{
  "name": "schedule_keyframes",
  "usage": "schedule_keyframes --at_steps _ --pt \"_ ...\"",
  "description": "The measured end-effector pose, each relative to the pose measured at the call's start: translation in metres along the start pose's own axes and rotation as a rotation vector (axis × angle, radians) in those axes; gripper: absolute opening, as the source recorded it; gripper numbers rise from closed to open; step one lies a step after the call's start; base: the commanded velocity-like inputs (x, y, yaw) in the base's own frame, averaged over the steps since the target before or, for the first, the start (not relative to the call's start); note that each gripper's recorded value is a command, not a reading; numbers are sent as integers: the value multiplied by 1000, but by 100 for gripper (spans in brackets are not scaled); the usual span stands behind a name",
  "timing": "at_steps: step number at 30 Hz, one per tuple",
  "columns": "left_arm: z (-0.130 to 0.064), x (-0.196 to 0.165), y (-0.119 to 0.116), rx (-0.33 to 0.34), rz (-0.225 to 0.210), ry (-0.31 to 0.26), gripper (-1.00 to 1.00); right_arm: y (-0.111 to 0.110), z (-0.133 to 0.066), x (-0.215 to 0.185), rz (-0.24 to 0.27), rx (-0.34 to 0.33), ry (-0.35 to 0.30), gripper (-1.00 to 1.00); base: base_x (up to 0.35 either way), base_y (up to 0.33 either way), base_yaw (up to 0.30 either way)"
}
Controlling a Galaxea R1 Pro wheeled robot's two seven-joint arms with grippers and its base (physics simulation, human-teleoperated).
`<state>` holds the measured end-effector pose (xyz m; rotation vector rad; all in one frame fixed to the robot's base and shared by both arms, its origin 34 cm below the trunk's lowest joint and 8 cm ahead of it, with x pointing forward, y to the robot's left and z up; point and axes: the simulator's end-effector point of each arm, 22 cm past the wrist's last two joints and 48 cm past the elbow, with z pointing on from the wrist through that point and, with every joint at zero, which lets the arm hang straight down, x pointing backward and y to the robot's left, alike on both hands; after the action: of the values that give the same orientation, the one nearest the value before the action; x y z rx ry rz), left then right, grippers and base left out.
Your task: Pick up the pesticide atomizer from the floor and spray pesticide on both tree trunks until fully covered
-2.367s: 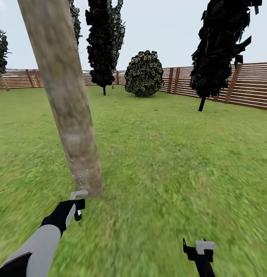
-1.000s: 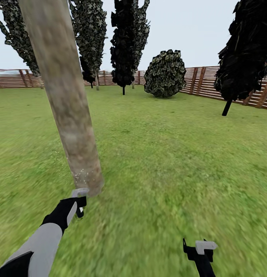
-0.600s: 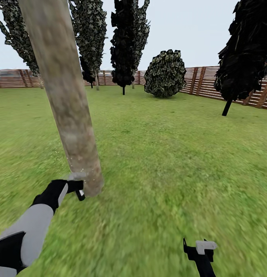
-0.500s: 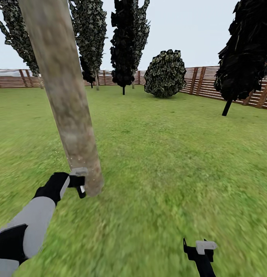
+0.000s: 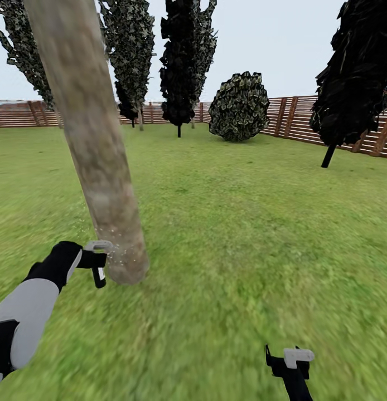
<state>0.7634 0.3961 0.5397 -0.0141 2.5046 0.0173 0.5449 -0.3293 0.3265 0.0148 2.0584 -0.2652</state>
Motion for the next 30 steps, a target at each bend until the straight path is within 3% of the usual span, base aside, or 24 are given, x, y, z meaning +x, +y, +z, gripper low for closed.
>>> schedule_keyframes --at_steps 8,16,24,30 --pt "2 9 4 -6 -1 13 -100 0 0 0 0 0 0 100 12 -272 20" --pt "3 11 7 -19 3 14 -100 1 0 0 1 -1 0 100 124 -256 245" --pt "15 46 8 -21 6 64 -100 1 0 0 1 -1 0 100 2 -274 12" --pt "14 43 6 -19 1 53 -100 1 0 0 1 -1 0 100 93 -261 0"
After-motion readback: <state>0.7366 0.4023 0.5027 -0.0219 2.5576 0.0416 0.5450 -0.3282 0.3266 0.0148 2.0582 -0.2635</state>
